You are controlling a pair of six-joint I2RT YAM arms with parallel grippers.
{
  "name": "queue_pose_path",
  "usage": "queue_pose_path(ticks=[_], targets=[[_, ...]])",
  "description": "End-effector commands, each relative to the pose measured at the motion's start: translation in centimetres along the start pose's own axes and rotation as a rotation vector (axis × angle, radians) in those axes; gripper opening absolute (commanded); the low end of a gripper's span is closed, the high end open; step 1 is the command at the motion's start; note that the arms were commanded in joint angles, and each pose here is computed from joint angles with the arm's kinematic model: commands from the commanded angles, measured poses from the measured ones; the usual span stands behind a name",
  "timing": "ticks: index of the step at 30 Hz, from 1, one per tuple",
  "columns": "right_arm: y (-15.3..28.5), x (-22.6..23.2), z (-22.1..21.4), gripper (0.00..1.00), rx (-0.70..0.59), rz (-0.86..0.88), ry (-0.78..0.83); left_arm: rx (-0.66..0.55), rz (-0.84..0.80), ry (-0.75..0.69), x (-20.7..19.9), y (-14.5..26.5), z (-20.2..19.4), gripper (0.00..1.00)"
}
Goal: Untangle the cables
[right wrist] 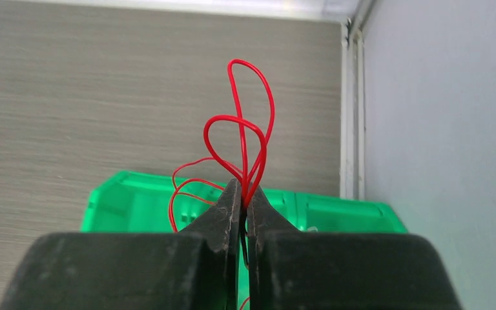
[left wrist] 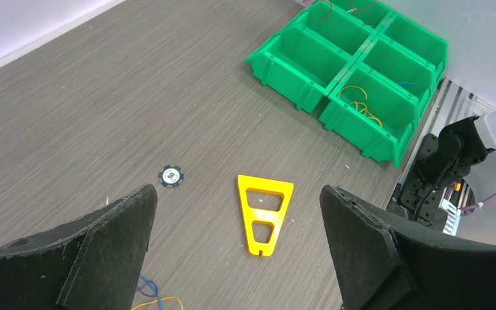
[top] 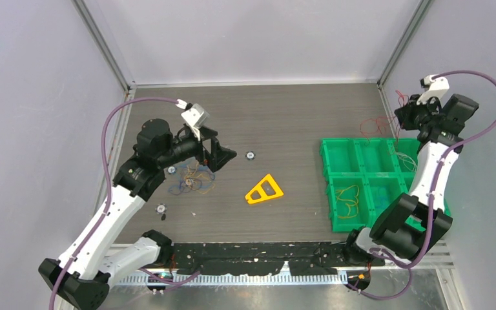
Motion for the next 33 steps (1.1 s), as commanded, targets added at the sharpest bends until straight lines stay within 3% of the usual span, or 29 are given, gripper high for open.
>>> queue_pose_path(ticks=[1, 13, 33], targets=[[0.8, -1.2, -1.3, 0.05, 0.079, -0.160, 0.149, -0.026, 0.034, 0.032, 0.1, 0.1, 0.7, 1.00], [0.9, -1.3, -5.1, 0.05, 0.286, -0.164, 0.234, -0.023, 0.053, 0.037, 0.1, 0.6, -0.2, 1.00], [-4.5, 6.0, -3.7, 0.05, 0.309, 0.060, 0.179, -0.015, 0.063, 0.048, 0.7, 0.4, -1.1, 1.00]])
Point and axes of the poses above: each gripper's point midway between its finger pads, its own y axis back along the fingers, its own x axis along the line the jaws close on, z = x × y, the point moved 10 cm from there along y, back along the fingers, and after that the axes turned 10 degrees about y, right-handed, at the moved point
